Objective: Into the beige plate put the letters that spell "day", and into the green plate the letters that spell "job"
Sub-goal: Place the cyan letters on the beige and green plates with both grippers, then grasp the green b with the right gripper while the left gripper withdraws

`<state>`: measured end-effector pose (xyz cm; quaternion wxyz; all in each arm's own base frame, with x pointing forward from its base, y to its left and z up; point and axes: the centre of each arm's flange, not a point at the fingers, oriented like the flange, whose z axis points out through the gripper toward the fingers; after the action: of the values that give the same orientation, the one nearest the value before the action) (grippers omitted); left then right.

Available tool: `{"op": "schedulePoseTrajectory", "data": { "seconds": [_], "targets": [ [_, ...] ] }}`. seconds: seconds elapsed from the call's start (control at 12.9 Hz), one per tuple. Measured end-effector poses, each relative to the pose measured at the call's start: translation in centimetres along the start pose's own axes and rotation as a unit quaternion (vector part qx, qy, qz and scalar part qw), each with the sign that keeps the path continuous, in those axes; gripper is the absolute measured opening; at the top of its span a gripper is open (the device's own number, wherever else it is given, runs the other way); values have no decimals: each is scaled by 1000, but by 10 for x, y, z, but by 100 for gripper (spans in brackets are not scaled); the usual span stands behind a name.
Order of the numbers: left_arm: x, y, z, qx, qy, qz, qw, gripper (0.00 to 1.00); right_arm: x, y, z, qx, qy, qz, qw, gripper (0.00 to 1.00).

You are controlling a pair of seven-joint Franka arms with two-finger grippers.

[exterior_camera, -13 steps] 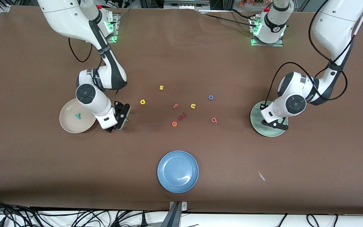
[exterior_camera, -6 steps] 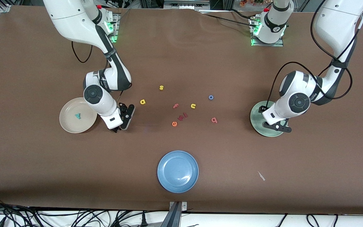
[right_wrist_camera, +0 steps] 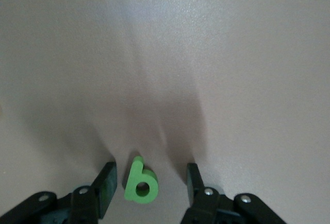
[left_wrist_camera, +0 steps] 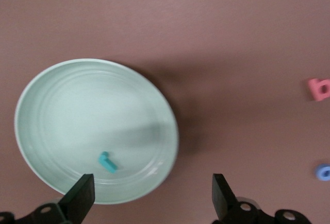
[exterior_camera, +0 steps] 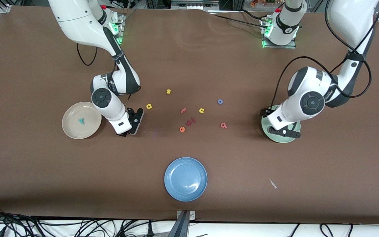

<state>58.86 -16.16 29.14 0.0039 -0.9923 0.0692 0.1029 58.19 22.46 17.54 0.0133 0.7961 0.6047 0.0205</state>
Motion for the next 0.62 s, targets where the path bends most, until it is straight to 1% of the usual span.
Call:
{"op": "schedulePoseTrajectory", "data": {
  "seconds": [0.16,0.23,0.31,0.39,0.47,0.54,0.62],
  "targets": [
    [-8,47,-7,-5,2,-41,999,100,0,0,0,0,0,-1,1000,59],
    [-14,71,-8,-5,2,-58,998,100,0,0,0,0,0,-1,1000,59],
    [-20,91,-6,-3,2,-70,998,100,1,0,-1,0,0,-1,1000,54],
    [-25,108,-4,0,0,-80,997,100,1,0,-1,0,0,-1,1000,54],
    [-29,122,0,2,-2,-90,996,100,1,-1,-2,0,0,-2,1000,47],
    [-32,132,5,4,-6,-102,995,100,1,-1,-2,0,0,-2,1000,47],
    [-32,137,11,3,-9,-113,993,100,2,-1,-3,1,0,-2,1000,41]
  ]
}}
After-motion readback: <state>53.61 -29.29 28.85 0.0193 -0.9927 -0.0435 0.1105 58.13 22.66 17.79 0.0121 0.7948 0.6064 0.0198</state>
